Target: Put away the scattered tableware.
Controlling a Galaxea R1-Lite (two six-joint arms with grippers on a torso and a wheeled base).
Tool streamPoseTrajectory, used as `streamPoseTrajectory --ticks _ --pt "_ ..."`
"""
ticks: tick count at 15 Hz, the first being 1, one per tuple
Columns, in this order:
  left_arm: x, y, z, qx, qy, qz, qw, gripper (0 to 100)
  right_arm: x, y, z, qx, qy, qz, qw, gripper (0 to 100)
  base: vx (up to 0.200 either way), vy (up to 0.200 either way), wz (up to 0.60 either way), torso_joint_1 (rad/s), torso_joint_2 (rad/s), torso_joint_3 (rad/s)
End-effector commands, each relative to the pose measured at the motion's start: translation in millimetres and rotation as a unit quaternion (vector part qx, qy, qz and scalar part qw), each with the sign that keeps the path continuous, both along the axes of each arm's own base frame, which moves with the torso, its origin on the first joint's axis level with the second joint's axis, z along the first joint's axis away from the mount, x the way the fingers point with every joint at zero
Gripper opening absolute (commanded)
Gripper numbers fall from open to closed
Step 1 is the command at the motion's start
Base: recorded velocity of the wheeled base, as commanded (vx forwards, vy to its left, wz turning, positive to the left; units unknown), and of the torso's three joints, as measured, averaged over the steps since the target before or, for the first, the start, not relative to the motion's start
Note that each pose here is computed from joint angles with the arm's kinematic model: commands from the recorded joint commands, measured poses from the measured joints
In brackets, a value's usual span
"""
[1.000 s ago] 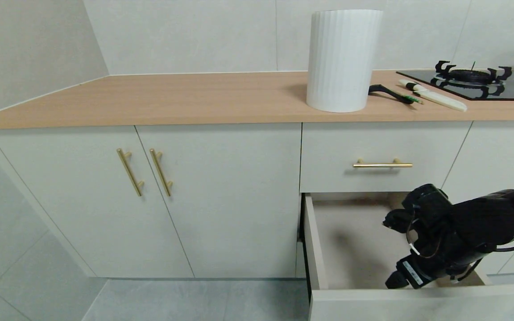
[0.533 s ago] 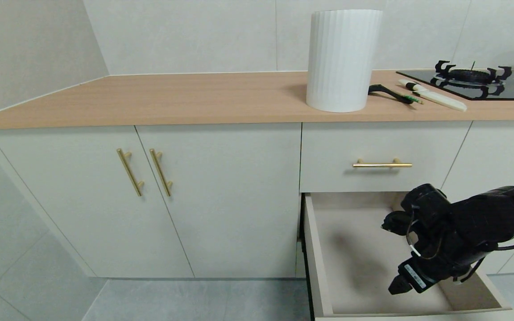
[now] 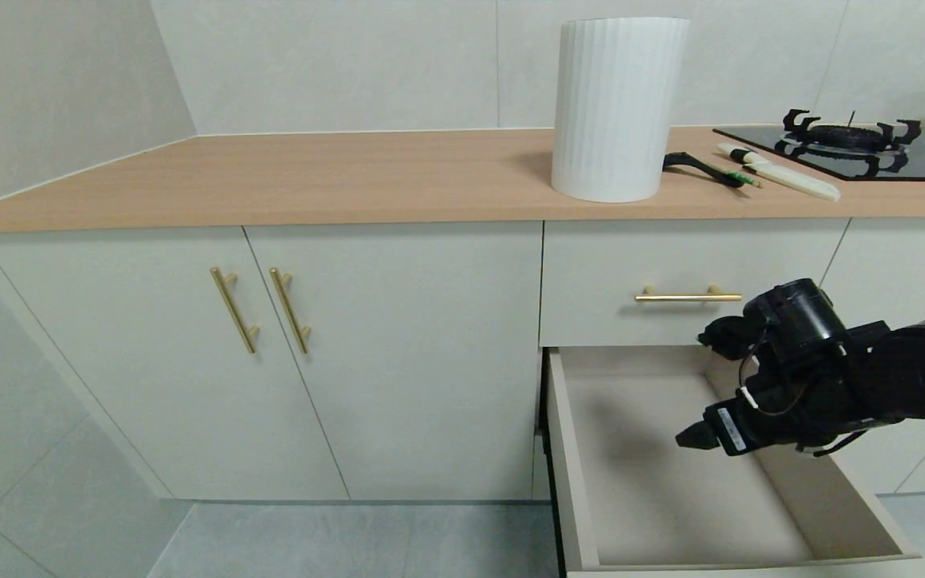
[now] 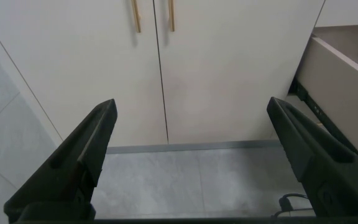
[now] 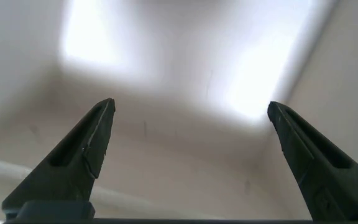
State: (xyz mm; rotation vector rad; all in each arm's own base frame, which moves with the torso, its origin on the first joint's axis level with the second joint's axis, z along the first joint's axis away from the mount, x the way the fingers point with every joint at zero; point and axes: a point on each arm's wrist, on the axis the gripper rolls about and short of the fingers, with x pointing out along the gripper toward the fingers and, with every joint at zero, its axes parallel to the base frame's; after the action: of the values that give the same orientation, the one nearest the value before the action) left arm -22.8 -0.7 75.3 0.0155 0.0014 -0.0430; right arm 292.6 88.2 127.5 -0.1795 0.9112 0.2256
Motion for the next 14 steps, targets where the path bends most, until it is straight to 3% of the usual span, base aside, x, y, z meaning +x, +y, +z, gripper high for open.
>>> streamPoseTrajectory --ticks 1,4,9,14 --pt "0 0.0 0.1 0.0 0.001 0.0 1.0 100 -5 -9 7 0.013 -0.041 -0.015 0.999 100 0.0 0.0 0.0 0.0 0.0 0.0" --pt "0 0.0 -0.1 0.0 0.001 0.0 1.0 100 4 -17 10 0.033 -0.115 -0.032 0.992 100 0.0 0.0 0.0 0.0 0.0 0.0" --pt "0 0.0 0.1 0.0 0.001 0.0 1.0 100 1 -19 15 0.033 -0.13 -0.037 0.99 100 0.0 0.0 0.0 0.007 -0.02 -0.02" --pt "0 0.0 0.1 0.0 0.001 0.0 1.0 100 1 -20 17 0.032 -0.134 -0.04 0.99 100 0.0 0.0 0.0 0.106 -0.33 -0.281"
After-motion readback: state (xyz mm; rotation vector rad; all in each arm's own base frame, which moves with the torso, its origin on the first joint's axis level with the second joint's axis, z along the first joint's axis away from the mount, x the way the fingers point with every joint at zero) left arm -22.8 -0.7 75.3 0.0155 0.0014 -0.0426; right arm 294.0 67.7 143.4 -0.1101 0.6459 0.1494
